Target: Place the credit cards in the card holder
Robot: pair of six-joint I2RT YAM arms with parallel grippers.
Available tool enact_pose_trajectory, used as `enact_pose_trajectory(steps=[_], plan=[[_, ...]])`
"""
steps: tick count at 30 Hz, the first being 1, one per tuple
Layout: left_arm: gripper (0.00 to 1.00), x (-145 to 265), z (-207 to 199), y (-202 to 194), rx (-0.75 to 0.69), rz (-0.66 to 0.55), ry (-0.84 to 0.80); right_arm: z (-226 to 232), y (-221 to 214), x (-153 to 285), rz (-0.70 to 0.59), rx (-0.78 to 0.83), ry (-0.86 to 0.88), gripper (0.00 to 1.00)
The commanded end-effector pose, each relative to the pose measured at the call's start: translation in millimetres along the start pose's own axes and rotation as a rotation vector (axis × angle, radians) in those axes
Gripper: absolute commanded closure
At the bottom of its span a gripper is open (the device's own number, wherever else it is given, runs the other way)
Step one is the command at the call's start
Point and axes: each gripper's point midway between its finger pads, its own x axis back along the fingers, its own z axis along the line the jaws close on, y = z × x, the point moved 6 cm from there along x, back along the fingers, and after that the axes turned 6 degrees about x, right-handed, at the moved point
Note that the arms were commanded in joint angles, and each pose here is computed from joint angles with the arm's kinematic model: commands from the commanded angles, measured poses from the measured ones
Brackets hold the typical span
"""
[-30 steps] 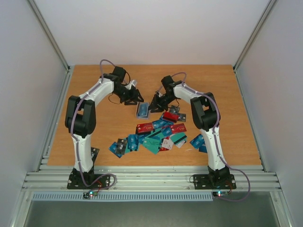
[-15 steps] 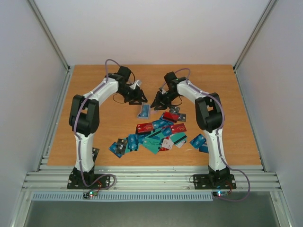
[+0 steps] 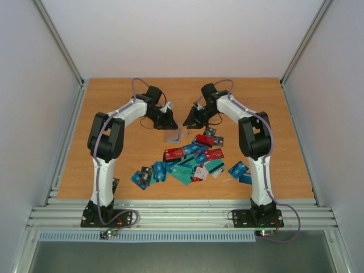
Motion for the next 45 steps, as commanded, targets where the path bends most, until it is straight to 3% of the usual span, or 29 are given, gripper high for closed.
enact_pose_trajectory(steps=[1, 12, 22, 35, 45], plan=[[0.99, -20, 13, 4, 0.015, 0.001, -0.025, 15, -4, 18, -0.015, 0.021, 0.057, 0.74], [1.00, -40, 25, 8, 0.064, 0.034, -0.053, 14, -4, 0, 0.022, -0.039, 0.217, 0.75], [1.00, -37, 23, 7, 0.067, 0.017, -0.060, 5, 4, -30, 0.056, -0.082, 0.221, 0.82], [1.00, -14, 4, 10, 0.084, -0.054, -0.215, -16, 7, -52, 0.075, -0.124, 0.178, 0.94], [1.00, 33, -10, 20, 0.124, -0.139, -0.330, -36, 4, -67, 0.101, -0.154, 0.140, 0.97]])
